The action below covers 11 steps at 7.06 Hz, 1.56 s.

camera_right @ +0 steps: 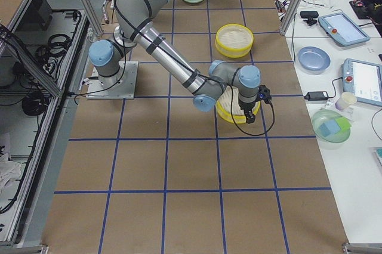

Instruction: Stack buns with steamer

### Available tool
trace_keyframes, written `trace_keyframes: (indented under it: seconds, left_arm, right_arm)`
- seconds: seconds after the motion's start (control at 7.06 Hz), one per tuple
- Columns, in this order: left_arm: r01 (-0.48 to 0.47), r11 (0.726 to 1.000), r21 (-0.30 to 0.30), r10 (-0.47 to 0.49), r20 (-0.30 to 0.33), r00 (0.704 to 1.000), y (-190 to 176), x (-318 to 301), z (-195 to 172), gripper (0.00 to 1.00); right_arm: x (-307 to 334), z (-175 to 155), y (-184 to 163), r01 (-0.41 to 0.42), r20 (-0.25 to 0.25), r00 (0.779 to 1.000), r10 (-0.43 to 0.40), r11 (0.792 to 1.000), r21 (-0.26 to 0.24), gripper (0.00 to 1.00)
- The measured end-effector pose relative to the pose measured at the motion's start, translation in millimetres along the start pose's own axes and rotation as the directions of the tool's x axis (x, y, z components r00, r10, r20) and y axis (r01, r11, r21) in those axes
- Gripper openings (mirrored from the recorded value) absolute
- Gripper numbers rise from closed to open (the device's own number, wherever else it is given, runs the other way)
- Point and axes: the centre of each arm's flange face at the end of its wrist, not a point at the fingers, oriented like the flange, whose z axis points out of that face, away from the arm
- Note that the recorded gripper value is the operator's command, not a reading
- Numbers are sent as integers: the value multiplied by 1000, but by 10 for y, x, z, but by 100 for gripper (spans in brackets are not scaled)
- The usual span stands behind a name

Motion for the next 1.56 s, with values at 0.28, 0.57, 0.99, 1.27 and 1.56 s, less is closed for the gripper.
trace_keyframes:
  seconds: [0.28, 0.57, 0.99, 1.27, 1.56]
  left_arm:
    - [85, 983, 162, -65, -126, 990, -107, 706, -604, 0]
    - [179, 948, 262, -80, -348, 934, -230, 1325, -809, 0]
    - [189, 937, 293, -7, -526, 850, -331, 2355, -479, 0]
    - [147, 952, 269, 27, -552, 833, -441, 2738, 7, 0]
    - [131, 961, 245, 34, -571, 820, -544, 2850, 296, 61]
  right_arm:
    - [8, 50, 34, 0, -2, 1000, 0, 1000, -28, 0]
    - [33, 58, 97, -4, -30, 1000, 1, 996, -89, 0]
    - [35, -112, 90, -14, -48, 999, 10, 996, -90, 0]
    - [-25, -327, 48, -34, -62, 998, 29, 997, -74, 0]
    - [-298, -591, -77, -78, -63, 995, 74, 994, -73, 0]
